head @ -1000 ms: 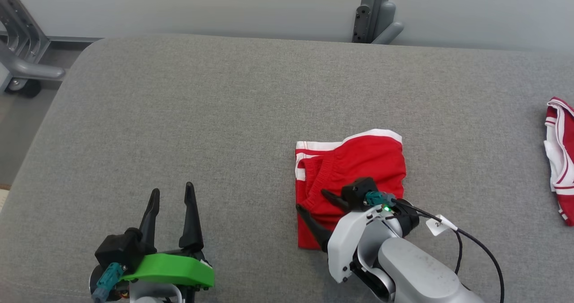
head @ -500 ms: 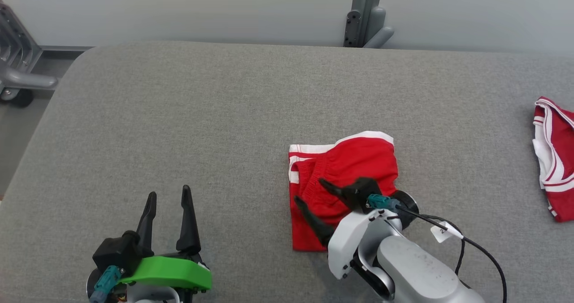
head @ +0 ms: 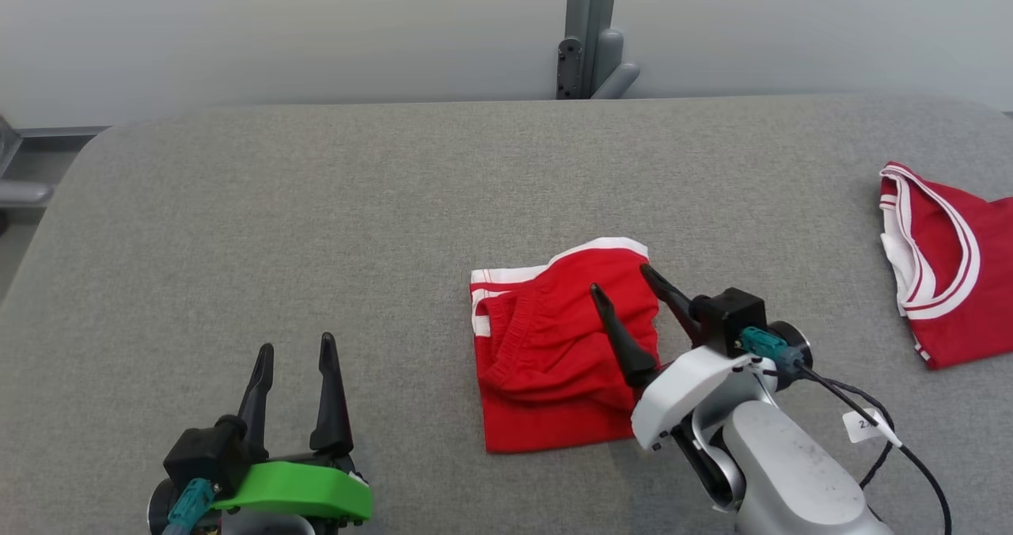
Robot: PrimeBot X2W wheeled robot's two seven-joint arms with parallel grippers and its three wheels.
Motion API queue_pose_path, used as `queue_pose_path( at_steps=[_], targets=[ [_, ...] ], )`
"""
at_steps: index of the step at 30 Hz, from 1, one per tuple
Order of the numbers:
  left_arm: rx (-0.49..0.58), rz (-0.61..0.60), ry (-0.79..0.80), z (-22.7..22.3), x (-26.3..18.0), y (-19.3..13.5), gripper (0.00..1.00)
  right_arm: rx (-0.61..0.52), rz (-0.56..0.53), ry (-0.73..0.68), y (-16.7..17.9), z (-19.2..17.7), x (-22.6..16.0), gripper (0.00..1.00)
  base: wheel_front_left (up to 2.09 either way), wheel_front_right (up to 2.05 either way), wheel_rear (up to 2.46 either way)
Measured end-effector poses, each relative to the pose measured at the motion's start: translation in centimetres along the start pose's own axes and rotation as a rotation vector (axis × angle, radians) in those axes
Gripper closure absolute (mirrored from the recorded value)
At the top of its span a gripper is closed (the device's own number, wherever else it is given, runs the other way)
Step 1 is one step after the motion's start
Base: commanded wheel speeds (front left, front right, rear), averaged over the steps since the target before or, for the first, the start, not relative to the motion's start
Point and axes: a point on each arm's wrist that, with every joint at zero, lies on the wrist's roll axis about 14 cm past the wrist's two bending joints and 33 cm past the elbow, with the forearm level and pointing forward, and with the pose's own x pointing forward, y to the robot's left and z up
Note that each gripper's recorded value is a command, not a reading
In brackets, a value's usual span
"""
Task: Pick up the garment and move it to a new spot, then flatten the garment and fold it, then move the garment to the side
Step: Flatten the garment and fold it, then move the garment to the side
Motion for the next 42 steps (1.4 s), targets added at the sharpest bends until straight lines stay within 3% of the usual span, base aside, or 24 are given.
queue_pose_path(
  at_steps=[8,16,26,42],
  targets=[
    [0.024,-0.044,-0.010,0.2,0.5,-1.3,0.00,-0.019,-0.186,-0.115,-5.2,2.7,-3.3,0.00,0.00,0.00,0.00],
    [0.067,-0.052,-0.011,0.2,0.4,-1.2,0.00,-0.033,-0.324,-0.179,-8.2,3.9,-7.8,0.00,0.00,0.00,0.00],
    [0.089,-0.026,0.001,-0.1,-0.2,-0.2,0.00,-0.003,-0.380,-0.187,-8.7,3.4,-10.7,0.00,0.00,0.00,0.00],
    [0.095,-0.010,0.006,-0.2,-0.6,0.5,0.00,0.022,-0.395,-0.190,-9.1,3.2,-10.8,0.00,0.00,0.00,0.00]
  ],
)
